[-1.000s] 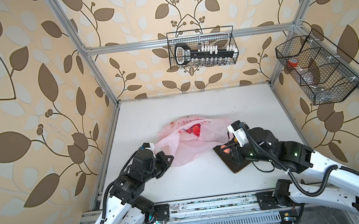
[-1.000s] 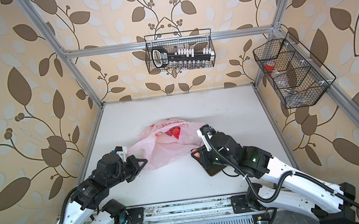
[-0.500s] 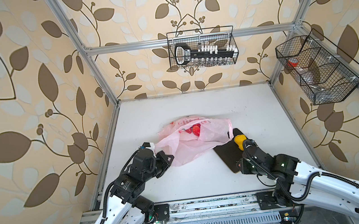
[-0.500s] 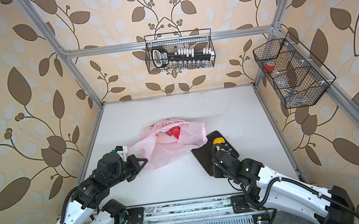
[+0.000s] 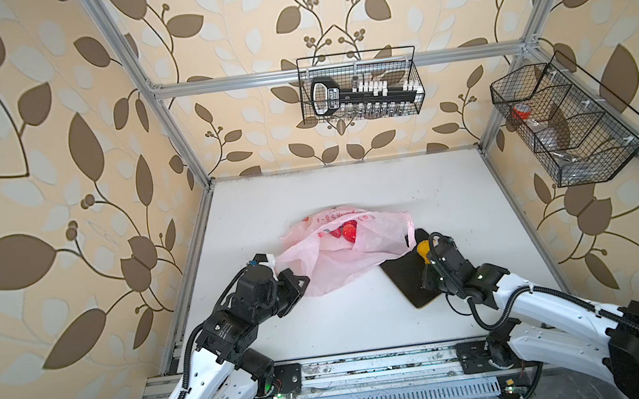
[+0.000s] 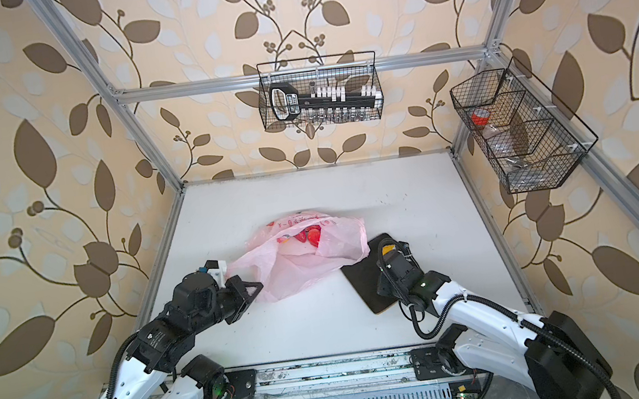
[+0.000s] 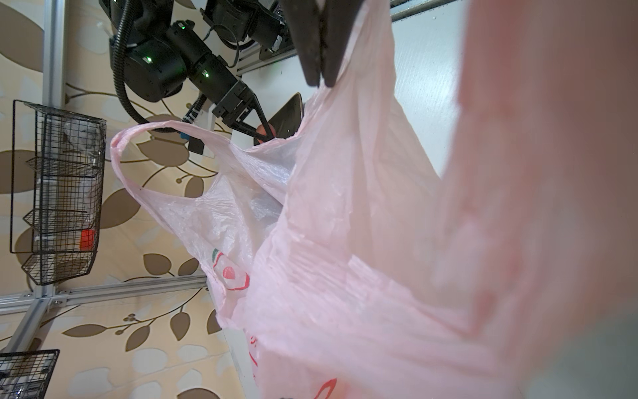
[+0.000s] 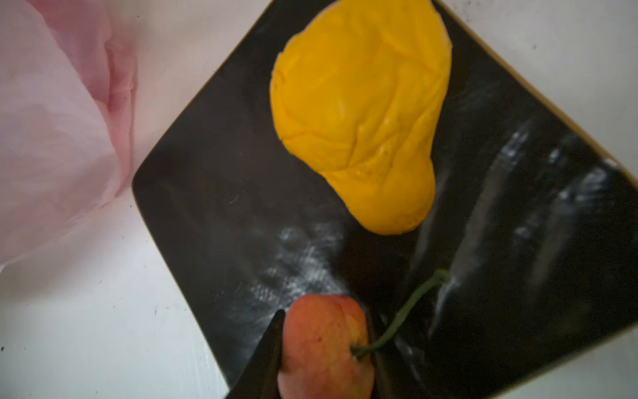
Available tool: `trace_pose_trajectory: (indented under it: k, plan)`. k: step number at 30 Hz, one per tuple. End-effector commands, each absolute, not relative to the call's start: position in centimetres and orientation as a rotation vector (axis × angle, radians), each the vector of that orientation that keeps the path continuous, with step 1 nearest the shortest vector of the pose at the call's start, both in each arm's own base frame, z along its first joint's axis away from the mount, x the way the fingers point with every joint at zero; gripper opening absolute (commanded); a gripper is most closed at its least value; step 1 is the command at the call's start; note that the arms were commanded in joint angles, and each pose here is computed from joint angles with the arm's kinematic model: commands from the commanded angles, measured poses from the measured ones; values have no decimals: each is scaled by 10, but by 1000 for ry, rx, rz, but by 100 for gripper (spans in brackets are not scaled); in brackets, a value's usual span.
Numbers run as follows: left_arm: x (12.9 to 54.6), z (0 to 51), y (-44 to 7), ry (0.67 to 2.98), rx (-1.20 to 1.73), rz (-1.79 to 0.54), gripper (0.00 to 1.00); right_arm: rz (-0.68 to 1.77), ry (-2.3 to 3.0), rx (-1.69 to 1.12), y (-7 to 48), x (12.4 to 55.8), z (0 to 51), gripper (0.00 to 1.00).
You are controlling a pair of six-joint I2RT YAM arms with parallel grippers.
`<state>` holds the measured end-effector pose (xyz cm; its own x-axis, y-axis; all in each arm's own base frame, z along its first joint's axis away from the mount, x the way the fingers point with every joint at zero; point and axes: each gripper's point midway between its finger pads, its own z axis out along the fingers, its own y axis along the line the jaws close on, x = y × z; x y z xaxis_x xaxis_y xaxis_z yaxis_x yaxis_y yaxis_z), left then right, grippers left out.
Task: Take the fake fruits out of the plastic bag
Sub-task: 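Open the right gripper to release the apple and raise it, then move the right gripper back into the bag opening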
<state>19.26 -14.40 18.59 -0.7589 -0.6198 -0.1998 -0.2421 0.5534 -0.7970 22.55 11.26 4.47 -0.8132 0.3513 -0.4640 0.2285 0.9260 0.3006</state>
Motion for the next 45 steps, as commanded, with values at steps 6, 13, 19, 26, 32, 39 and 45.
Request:
trace_pose_trajectory:
  k: [6, 13, 19, 26, 32, 39, 45]
  plan:
    - [192, 187, -145, 2321, -681, -1091, 0, 325, 2575, 382, 113, 221, 32, 40]
    - [193, 188, -146, 2319, -679, -1098, 0, 313, 2559, 393, 106, 218, 38, 57]
    - [194, 191, -147, 2318, -673, -1102, 0, 299, 2518, 414, 97, 215, 65, 63]
    - [194, 191, -148, 2316, -668, -1110, 0, 357, 2290, 416, 81, 219, 161, 57]
    - [194, 191, -149, 2318, -662, -1117, 0, 493, 2146, 184, 110, 235, 251, 46]
    - [192, 191, -148, 2314, -662, -1119, 0, 643, 2050, -150, 208, 238, 303, 40]
    - [192, 195, -149, 2322, -646, -1117, 0, 649, 2146, -347, 295, 246, 262, 40]
